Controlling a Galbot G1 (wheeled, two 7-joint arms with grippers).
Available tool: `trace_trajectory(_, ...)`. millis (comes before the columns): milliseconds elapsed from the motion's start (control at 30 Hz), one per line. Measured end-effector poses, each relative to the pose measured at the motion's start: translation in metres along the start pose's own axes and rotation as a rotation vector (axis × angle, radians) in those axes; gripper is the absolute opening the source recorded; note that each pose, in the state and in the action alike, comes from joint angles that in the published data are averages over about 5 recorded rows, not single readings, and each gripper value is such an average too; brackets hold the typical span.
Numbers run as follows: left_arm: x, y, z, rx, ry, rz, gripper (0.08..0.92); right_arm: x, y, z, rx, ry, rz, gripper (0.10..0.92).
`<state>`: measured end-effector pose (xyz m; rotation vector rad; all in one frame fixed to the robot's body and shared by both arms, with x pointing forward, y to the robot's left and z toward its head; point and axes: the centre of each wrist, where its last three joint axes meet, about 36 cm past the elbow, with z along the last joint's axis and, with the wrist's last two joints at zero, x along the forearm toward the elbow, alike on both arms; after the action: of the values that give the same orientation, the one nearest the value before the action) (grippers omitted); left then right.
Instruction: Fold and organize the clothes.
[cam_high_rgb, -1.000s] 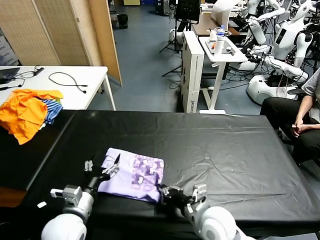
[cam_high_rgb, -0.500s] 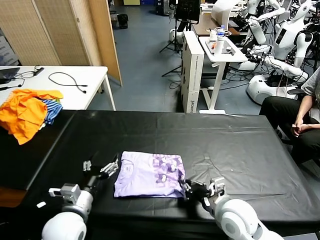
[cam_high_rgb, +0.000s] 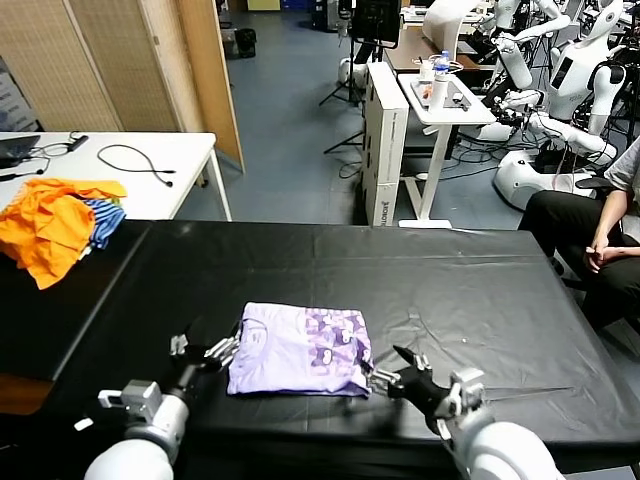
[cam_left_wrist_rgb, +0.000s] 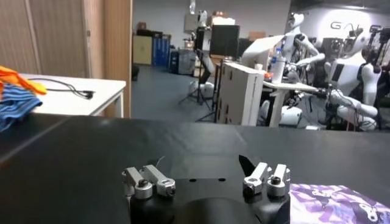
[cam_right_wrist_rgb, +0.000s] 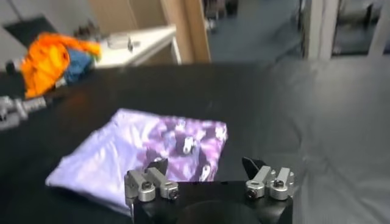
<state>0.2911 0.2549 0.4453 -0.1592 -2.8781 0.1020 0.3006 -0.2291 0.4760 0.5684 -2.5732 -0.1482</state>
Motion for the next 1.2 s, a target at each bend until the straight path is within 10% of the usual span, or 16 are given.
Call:
trace_trajectory(600,0.055,-0.008,0.013,0.011,0.068,-0.028,0.907,0.053,-0.008,0.062,0.101,-0.256,0.213,0.907)
trace_trajectory(1200,0.077,-0.015,0.019,0.016,0.086,-0.049,0.907,0.069,-0.008,0.089,0.104,-0.264,0.303,0.907)
